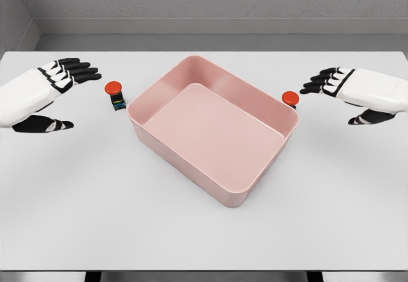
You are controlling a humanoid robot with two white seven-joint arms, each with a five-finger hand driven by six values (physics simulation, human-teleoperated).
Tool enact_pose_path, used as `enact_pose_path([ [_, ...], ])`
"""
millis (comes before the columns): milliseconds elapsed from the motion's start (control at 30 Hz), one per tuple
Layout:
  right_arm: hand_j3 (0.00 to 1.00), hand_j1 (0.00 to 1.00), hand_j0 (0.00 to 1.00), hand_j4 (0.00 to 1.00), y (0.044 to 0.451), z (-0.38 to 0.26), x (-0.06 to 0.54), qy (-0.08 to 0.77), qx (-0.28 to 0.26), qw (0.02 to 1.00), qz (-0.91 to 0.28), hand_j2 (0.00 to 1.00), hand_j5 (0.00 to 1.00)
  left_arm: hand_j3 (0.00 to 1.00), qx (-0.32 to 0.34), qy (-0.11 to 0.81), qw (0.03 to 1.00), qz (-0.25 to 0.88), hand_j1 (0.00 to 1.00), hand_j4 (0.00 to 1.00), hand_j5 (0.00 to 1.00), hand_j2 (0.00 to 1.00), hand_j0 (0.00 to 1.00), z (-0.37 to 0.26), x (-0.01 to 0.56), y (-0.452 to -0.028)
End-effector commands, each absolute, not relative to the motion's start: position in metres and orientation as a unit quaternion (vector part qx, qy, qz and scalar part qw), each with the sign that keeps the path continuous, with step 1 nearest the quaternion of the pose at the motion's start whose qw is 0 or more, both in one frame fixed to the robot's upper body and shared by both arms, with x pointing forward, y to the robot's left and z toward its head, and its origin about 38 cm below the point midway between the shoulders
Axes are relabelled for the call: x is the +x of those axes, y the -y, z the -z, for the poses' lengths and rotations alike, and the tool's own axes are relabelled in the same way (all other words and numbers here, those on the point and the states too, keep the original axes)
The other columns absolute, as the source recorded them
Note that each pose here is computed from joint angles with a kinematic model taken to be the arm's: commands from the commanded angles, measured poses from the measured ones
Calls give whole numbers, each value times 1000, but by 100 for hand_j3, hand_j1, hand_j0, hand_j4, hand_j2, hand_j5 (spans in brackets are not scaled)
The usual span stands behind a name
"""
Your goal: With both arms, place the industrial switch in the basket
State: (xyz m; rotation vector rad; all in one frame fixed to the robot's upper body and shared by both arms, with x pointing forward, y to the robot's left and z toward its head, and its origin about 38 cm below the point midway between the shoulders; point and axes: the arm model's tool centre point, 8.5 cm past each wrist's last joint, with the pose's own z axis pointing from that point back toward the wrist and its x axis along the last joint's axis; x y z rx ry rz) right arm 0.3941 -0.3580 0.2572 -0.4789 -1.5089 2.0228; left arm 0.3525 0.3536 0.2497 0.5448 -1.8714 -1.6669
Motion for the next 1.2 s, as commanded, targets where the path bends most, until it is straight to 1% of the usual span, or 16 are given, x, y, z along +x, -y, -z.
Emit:
enact_pose_path([
  [0, 100, 100, 100, 100, 358, -258, 394, 566, -178, 284, -754, 100, 100, 100, 202, 701, 285, 621, 100, 100, 100, 100, 100, -250, 352, -354],
  [100, 100, 100, 100, 100, 359, -255, 395, 561, -178, 286, -756, 100, 100, 100, 201, 706, 285, 617, 100, 100, 100, 100, 100, -250, 353, -351],
  [167, 100, 100, 100, 100, 380, -250, 405, 554, -193, 318, -745, 100, 100, 100, 201, 707, 285, 616, 100, 100, 100, 100, 100, -249, 354, -351],
  [267, 100, 100, 100, 100, 375, -246, 411, 579, -175, 334, -723, 100, 100, 100, 199, 707, 272, 622, 100, 100, 100, 100, 100, -246, 361, -338],
  [467, 100, 100, 100, 100, 385, -240, 446, 609, -180, 383, -671, 100, 100, 100, 198, 704, 270, 626, 100, 100, 100, 100, 100, -234, 375, -326],
  [600, 100, 100, 100, 100, 365, -229, 464, 601, -157, 390, -680, 100, 100, 100, 201, 705, 280, 620, 100, 100, 100, 100, 100, -230, 383, -327],
  [667, 100, 100, 100, 100, 346, -220, 482, 568, -152, 381, -714, 100, 100, 100, 198, 704, 284, 621, 100, 100, 100, 100, 100, -227, 393, -324],
  [867, 100, 100, 100, 100, 340, -214, 494, 530, -151, 380, -743, 100, 100, 100, 195, 694, 300, 625, 100, 100, 100, 100, 100, -218, 410, -324],
  [1067, 100, 100, 100, 100, 325, -201, 501, 522, -140, 381, -750, 100, 100, 100, 194, 692, 309, 623, 100, 100, 100, 100, 100, -213, 421, -322],
  [1167, 100, 100, 100, 100, 326, -196, 504, 518, -141, 388, -749, 100, 100, 100, 194, 689, 312, 625, 100, 100, 100, 100, 100, -212, 429, -321],
])
